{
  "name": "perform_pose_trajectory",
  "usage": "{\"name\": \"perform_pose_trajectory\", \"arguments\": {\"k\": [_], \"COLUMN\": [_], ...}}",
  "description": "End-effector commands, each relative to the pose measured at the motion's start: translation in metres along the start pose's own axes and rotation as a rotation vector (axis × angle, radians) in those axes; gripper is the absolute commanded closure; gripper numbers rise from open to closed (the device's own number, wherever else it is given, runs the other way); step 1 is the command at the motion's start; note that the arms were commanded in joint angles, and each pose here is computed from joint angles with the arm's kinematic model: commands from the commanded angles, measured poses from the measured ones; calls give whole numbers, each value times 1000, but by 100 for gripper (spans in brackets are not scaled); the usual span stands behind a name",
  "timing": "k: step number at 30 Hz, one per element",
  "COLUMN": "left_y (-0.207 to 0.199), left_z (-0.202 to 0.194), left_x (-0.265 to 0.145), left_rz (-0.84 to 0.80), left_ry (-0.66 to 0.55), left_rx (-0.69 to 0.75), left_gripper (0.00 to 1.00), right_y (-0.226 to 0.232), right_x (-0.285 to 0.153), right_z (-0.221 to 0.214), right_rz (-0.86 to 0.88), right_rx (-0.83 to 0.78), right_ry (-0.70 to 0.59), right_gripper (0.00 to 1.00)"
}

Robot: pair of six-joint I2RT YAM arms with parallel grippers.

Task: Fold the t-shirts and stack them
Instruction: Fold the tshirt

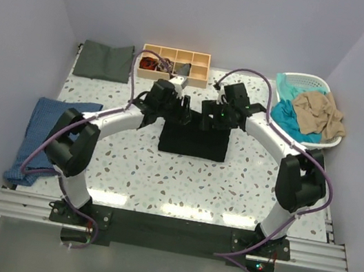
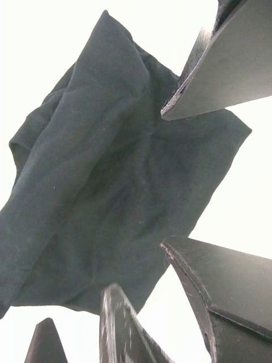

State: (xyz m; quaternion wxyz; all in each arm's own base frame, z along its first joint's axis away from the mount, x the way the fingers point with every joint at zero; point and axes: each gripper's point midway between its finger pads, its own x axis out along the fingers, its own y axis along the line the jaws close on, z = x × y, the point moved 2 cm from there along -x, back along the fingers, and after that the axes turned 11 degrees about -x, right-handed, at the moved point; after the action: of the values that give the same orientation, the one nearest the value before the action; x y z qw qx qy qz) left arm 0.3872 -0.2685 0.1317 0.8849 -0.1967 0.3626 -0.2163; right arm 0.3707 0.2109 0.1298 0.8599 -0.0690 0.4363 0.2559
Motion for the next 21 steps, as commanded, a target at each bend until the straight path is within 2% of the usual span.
{"name": "perform_pose_trajectory", "arguments": {"k": [1, 11, 21], "left_y": [-7, -10, 24], "left_z": [2, 16, 35], "left_x": [12, 46, 70], "left_rz": [-50, -60, -16], "left_ry": [30, 30, 18], "left_rx": [27, 36, 10], "left_gripper": [37, 37, 37], "right_y": [-10, -23, -51], "right_x": [8, 35, 63], "right_z": [-4, 7, 34], "right_rz": [-49, -73, -105], "right_rx": [11, 28, 47], "right_ry": [17, 28, 13], "right_gripper": [12, 12, 12]}}
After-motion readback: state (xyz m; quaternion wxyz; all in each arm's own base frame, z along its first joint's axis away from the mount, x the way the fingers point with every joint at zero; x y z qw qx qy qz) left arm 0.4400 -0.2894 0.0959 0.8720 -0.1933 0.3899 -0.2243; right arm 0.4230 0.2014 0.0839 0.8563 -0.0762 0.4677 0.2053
